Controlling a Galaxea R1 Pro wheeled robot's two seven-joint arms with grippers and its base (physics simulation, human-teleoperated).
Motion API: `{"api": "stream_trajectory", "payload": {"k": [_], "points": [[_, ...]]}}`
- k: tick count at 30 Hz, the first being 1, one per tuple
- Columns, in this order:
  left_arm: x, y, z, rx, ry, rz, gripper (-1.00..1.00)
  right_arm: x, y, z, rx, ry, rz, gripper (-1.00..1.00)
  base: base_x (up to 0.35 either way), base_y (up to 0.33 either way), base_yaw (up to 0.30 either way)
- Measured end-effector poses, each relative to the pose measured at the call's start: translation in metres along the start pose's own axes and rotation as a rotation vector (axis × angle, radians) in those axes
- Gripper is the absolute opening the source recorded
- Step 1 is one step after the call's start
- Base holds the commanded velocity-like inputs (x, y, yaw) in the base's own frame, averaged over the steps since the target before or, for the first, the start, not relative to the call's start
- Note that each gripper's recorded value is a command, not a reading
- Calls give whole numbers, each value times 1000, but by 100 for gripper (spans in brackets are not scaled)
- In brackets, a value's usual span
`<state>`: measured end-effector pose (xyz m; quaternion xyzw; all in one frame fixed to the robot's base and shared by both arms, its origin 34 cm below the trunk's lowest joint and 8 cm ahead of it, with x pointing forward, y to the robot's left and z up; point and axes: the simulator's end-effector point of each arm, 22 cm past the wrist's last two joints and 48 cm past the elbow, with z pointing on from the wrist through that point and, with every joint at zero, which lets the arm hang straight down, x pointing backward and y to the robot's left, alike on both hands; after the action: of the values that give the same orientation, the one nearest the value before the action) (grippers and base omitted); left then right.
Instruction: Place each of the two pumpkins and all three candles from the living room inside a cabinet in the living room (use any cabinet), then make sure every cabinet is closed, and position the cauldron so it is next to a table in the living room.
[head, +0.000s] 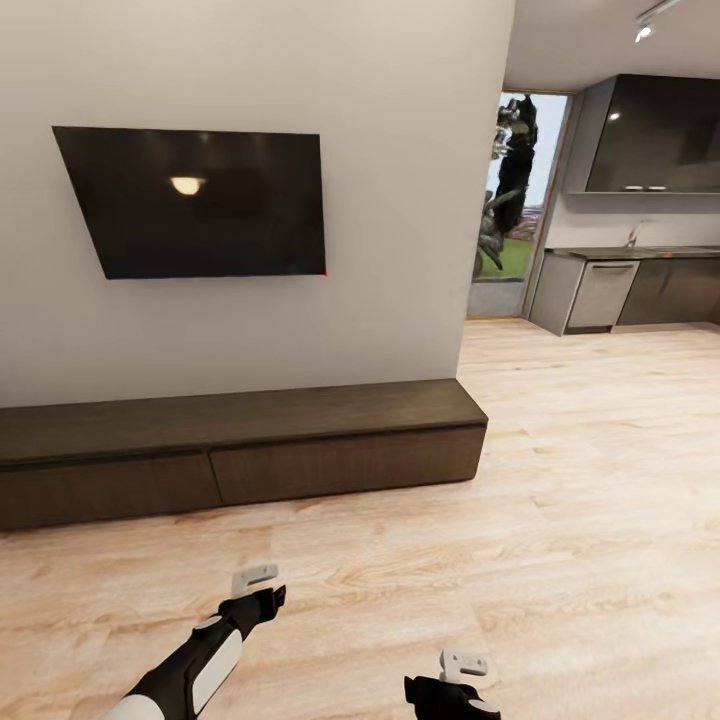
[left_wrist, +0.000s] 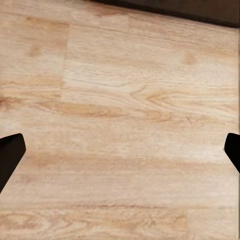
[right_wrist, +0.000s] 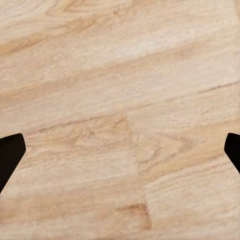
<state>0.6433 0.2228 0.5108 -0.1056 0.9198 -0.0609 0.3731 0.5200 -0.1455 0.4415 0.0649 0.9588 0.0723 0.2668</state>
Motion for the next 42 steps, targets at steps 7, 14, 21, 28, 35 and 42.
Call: {"api": "stream_trajectory", "payload": {"k": [7, 14, 21, 28, 35, 42], "points": [[-58, -26, -11, 83, -99, -4, 100, 2, -3, 0, 8, 3, 2, 100, 1, 1, 0], [-147, -40, -84, 196, -141, 47, 100, -3, -5, 0, 13, -16, 10, 100, 0, 0, 0], [-186, -19, -151, 205, -44, 46, 100, -54, 4, 0, -8, -98, 41, 100, 0, 0, 0], [-185, -25, -162, 236, -1, 57, 100, -163, -20, -12, -167, -266, 361, 100, 0, 0, 0], [-187, -30, -164, 255, -9, 54, 100, -197, -10, -36, -444, -322, 541, 100, 36, 0, 0], [-191, -34, -165, 263, -29, 54, 100, -192, -11, -34, -452, -351, 565, 100, 247, 28, 0]]}}
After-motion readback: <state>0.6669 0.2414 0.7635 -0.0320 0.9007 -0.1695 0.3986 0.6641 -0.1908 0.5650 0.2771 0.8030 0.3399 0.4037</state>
